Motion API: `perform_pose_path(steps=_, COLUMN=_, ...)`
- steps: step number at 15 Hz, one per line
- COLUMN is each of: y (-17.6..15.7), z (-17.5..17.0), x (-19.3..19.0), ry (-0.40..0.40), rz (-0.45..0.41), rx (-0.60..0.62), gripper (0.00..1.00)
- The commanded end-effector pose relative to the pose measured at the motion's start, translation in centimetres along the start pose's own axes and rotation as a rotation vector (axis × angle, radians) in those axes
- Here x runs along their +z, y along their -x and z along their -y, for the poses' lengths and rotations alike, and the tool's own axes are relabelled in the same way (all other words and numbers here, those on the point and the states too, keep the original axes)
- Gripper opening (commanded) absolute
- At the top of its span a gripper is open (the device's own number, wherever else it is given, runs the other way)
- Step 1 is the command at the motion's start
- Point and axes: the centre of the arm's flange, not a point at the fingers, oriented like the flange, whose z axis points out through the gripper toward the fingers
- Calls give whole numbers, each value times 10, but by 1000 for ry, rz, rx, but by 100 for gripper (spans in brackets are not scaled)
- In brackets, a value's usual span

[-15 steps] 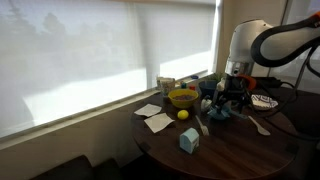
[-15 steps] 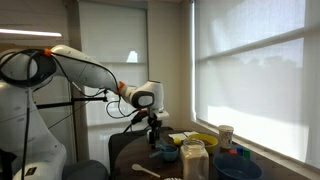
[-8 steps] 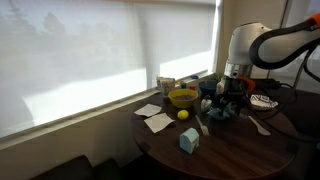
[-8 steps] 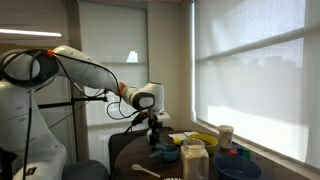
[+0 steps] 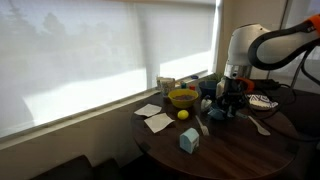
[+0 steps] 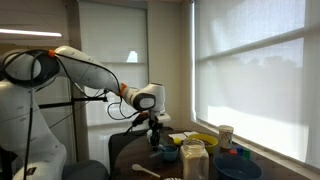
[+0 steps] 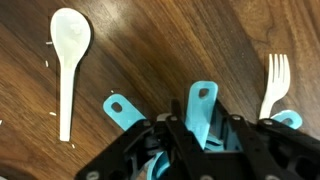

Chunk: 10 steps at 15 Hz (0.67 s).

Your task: Pick up the top blue measuring spoon from the stack and put it on the table, pick up the top blue measuring spoon from the stack and put it on the table

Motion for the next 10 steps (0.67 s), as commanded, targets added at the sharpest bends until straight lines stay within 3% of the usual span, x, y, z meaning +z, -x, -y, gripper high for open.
perform_pose_path(steps=1, y=-3, z=1, x=1, ry=-6, rz=-13, rx=13, gripper=32)
perform_pose_path(steps=5, y=-3, z=1, x=-4, ry=-12, rz=-22, rx=18, gripper=21)
perform_pose_path(steps=7, y=-2, z=2, x=-7, ry=-17, rz=-33, rx=20, gripper=8)
perform_pose_path(steps=10, y=-1, z=3, x=-14, ry=-27, rz=-50, rx=24, gripper=6)
